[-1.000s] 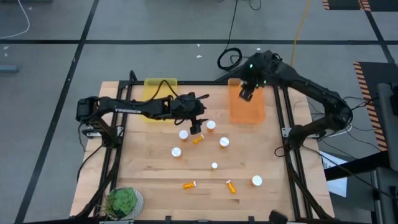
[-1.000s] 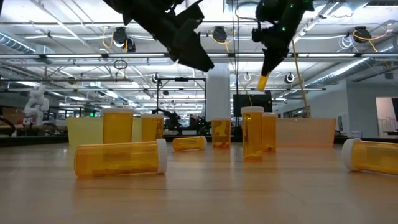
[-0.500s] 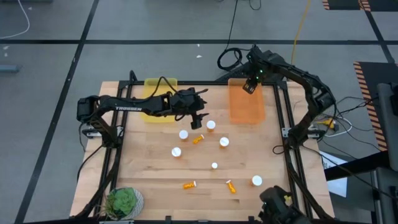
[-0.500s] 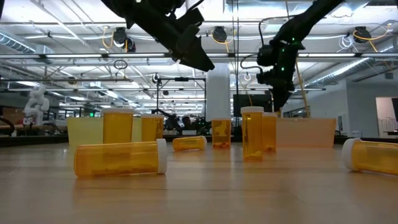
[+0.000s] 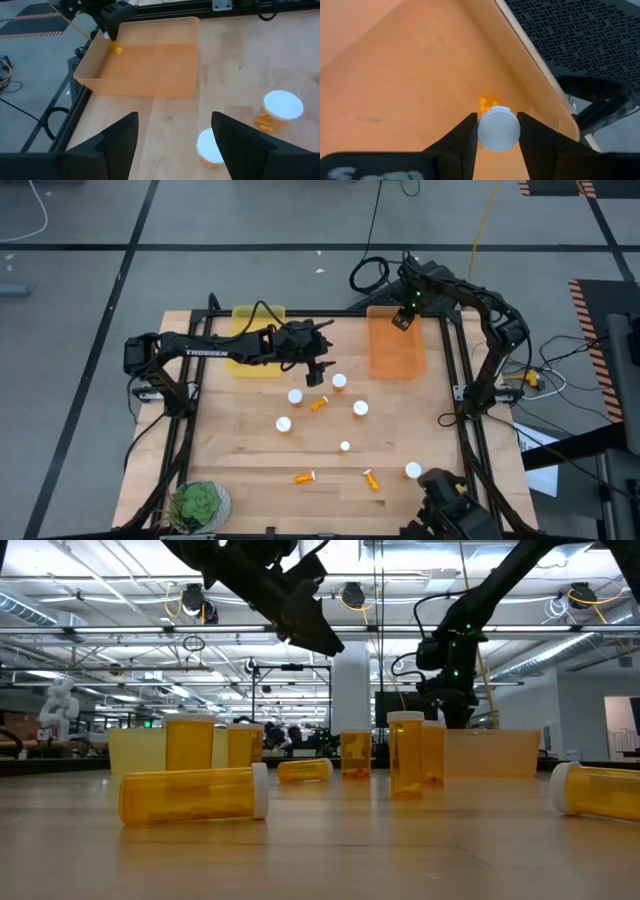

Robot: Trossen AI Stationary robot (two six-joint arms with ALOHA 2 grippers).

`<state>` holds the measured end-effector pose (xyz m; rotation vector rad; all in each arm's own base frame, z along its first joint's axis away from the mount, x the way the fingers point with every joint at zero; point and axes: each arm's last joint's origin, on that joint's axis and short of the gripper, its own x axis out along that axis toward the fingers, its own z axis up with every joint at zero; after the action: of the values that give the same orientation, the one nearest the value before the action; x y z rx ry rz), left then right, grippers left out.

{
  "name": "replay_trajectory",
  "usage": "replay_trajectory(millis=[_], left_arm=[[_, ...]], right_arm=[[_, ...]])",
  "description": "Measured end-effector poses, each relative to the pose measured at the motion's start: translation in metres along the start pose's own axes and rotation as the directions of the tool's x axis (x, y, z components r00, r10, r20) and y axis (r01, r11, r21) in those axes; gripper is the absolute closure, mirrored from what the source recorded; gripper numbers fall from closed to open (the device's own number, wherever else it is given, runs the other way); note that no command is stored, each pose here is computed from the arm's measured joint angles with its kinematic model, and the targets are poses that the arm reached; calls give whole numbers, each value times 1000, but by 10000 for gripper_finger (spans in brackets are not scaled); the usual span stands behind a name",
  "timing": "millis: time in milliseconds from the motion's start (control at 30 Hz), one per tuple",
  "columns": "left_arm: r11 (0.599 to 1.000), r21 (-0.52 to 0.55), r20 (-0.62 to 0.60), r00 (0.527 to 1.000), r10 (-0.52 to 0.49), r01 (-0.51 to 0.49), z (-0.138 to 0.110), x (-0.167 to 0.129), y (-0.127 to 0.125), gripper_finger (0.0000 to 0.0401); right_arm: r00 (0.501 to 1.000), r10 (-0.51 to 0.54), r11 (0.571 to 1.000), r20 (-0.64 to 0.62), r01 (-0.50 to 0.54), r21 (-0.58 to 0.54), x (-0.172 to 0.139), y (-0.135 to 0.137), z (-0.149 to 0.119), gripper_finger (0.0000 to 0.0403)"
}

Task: Pick and place medicine bottles into bin by pill shape (circle, oval)
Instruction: Put the small orange pill bottle into the orange bin

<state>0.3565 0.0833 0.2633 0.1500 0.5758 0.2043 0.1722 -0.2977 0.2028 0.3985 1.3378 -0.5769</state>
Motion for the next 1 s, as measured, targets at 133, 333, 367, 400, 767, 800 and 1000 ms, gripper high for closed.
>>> replay_trajectory(millis=[133, 333, 367, 400, 767, 800, 1000], left_arm=[[1000, -1, 0, 1000, 0, 0, 0, 0, 0, 146], [1000, -2, 0, 1000, 0, 0, 0, 0, 0, 146], [1000, -4, 0, 1000, 0, 0, 0, 0, 0, 146], [1000, -5, 0, 1000, 0, 0, 0, 0, 0, 146], [1000, -6, -1, 1000, 0, 0, 0, 0, 0, 146], [1000, -6, -1, 1000, 0, 0, 0, 0, 0, 146], [1000, -5, -6, 1000, -6, 6, 0, 0, -2, 146]], right_arm=[[1000, 1, 1000, -2, -1, 0, 5, -1, 1, 282], [1000, 4, 1000, -21, -4, 1, 11, -1, 2, 280], [1000, -1, 1000, -22, 1, 1, 11, -1, 2, 279], [1000, -13, 1000, -24, 13, 7, 11, -2, 2, 276], [999, -28, 999, -16, 29, 36, 9, -4, 2, 221], [1000, -29, 999, -12, 30, 43, 7, -4, 1, 217], [998, -45, 996, 45, 42, 79, -25, 6, -2, 192]])
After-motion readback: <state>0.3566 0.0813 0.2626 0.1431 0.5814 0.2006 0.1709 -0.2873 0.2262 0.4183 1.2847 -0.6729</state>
